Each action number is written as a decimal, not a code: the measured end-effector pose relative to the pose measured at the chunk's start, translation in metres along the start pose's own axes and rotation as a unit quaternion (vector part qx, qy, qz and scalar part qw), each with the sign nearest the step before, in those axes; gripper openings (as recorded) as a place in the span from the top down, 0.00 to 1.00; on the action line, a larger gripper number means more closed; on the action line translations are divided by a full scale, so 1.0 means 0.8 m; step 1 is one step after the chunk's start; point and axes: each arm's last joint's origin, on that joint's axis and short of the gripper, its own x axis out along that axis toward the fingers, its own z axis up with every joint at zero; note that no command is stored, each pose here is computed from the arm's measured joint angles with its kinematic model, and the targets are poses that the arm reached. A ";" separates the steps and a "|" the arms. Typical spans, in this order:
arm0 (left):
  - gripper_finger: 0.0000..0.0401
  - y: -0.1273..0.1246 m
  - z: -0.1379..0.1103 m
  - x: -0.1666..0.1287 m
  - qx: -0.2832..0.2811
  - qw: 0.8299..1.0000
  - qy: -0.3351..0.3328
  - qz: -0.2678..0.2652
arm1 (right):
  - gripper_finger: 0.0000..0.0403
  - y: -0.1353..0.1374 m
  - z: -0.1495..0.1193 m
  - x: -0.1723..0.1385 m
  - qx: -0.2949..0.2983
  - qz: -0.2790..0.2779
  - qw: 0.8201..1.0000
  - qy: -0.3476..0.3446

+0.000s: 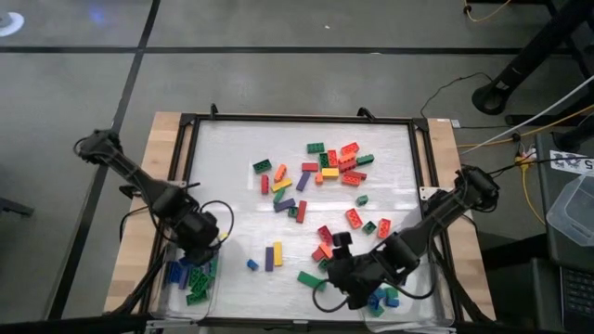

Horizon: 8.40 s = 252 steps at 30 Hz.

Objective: Sort blocks by size
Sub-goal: Put the large blue game piece into the left transparent bin, then put the small blue game piece into the right transparent bin, then put the large violet block into the left transparent bin

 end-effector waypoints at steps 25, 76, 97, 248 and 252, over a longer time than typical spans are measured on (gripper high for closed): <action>0.52 0.023 0.011 0.031 -0.168 0.969 -0.173 0.059 | 0.50 -0.001 0.007 0.001 -0.034 0.000 0.999 -0.024; 0.53 0.022 0.003 0.029 -0.109 0.982 -0.143 0.052 | 0.50 -0.016 0.005 0.057 -0.072 -0.002 0.997 0.020; 0.53 -0.079 0.044 0.056 0.457 0.791 -0.407 -0.004 | 0.50 -0.015 0.003 0.056 -0.074 0.026 0.996 0.030; 0.51 -0.133 0.143 0.045 0.493 0.832 -0.256 0.023 | 0.47 0.083 -0.081 -0.019 0.245 -0.025 0.926 0.287; 0.51 -0.119 0.145 0.066 0.532 0.811 -0.238 0.058 | 0.44 0.081 -0.083 -0.016 0.244 -0.029 0.925 0.289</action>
